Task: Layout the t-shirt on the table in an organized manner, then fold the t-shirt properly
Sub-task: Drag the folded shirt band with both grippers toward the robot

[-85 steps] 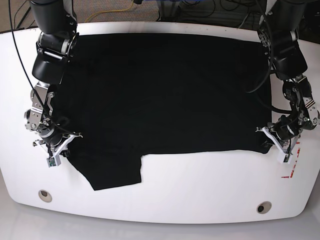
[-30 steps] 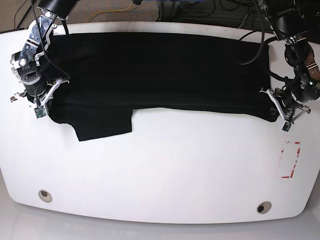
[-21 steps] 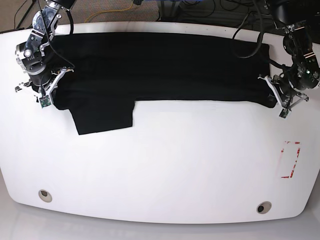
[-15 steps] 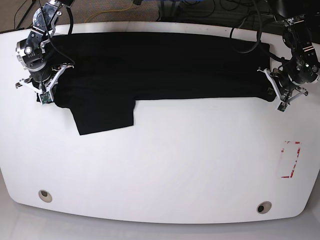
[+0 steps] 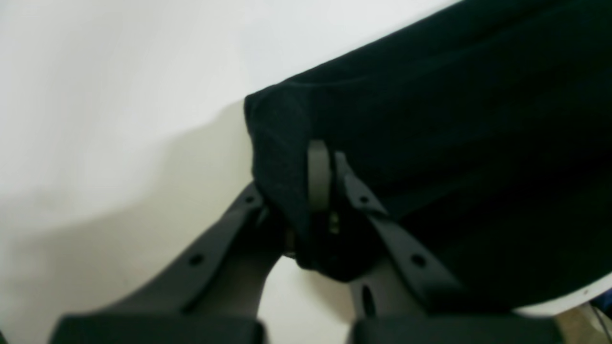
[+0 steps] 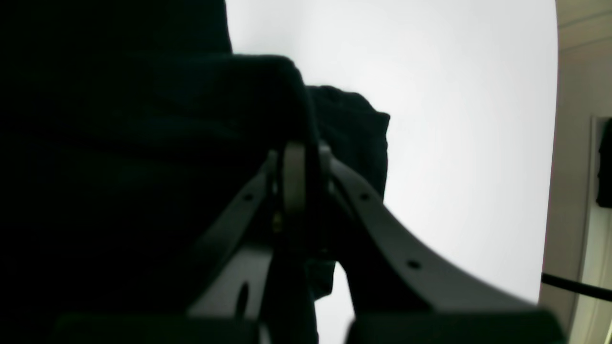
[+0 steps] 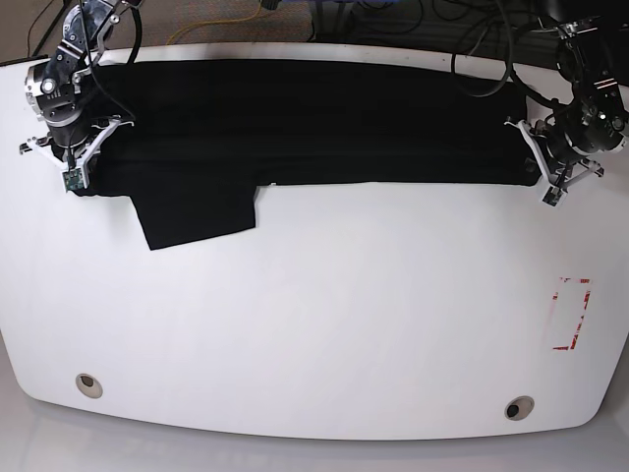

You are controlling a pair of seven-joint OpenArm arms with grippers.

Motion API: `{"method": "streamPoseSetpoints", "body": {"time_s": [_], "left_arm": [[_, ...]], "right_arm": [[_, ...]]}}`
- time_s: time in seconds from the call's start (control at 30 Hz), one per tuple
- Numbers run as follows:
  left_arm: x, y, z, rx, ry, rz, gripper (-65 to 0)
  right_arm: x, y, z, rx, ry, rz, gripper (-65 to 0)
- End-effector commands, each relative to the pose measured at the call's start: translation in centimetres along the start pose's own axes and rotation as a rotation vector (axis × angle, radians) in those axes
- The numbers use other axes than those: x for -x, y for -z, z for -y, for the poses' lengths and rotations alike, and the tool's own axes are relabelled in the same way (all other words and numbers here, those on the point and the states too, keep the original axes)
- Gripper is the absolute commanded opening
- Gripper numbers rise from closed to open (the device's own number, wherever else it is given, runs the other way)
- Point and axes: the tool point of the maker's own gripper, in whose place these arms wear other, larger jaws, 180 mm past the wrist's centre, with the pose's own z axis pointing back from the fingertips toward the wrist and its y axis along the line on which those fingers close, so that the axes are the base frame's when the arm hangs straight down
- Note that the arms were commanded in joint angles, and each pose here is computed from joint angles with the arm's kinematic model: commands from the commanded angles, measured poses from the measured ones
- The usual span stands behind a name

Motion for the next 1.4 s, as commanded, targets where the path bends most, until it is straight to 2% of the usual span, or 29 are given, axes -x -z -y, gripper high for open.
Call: {"method": "streamPoseSetpoints", "body": {"time_s": [0.0,0.73,0.8,0.83,0.87,0.97,1.07,1.1,1.13,1.2,1.27,1.37], "left_arm": [[-0.4,-0.7,-1.3,-0.039,0.015,0.01,-65.0],[0.8,-1.0,-1.6,-0.045,0.031,-0.026,-64.2],[1.1,-1.0,-1.5,-0.042,0.033,-0.034,-61.4],[1.3,-1.0,-1.4,-0.039,0.033,-0.04,-56.9],[1.4,-1.0,-1.4,-0.039,0.032,-0.041,-55.4],[1.6,-1.0,-1.3,-0.036,0.033,-0.045,-41.5],[1.7,-1.0,-1.2,-0.035,0.032,-0.046,-27.2],[1.7,-1.0,-1.2,-0.035,0.032,-0.046,-24.4],[1.7,-1.0,-1.2,-0.035,0.032,-0.046,-20.4],[1.7,-1.0,-1.2,-0.035,0.032,-0.046,-16.1],[1.7,-1.0,-1.2,-0.037,0.033,-0.046,-15.8],[1.6,-1.0,-1.1,-0.035,0.031,-0.044,-16.4]], "right_arm": [[-0.7,-0.4,1.1,0.031,-0.011,0.025,-64.7],[0.5,-0.6,0.4,0.015,-0.017,-0.003,-64.4],[0.5,-0.6,0.4,0.014,-0.017,-0.004,-64.2],[0.5,-0.6,0.4,0.015,-0.017,-0.005,-63.3],[0.6,-0.6,0.4,0.014,-0.018,-0.007,-62.6],[0.8,-0.7,0.4,0.014,-0.02,-0.012,-51.5],[0.9,-0.8,0.3,0.014,-0.022,-0.015,-34.6],[0.9,-0.8,0.3,0.015,-0.022,-0.014,-30.8],[1.0,-0.8,0.4,0.015,-0.022,-0.015,-23.6],[1.1,-0.9,0.5,0.017,-0.021,-0.018,-14.4],[1.0,-0.9,0.5,0.018,-0.021,-0.016,-8.7],[1.0,-1.0,0.5,0.02,-0.022,-0.015,-4.8]]}}
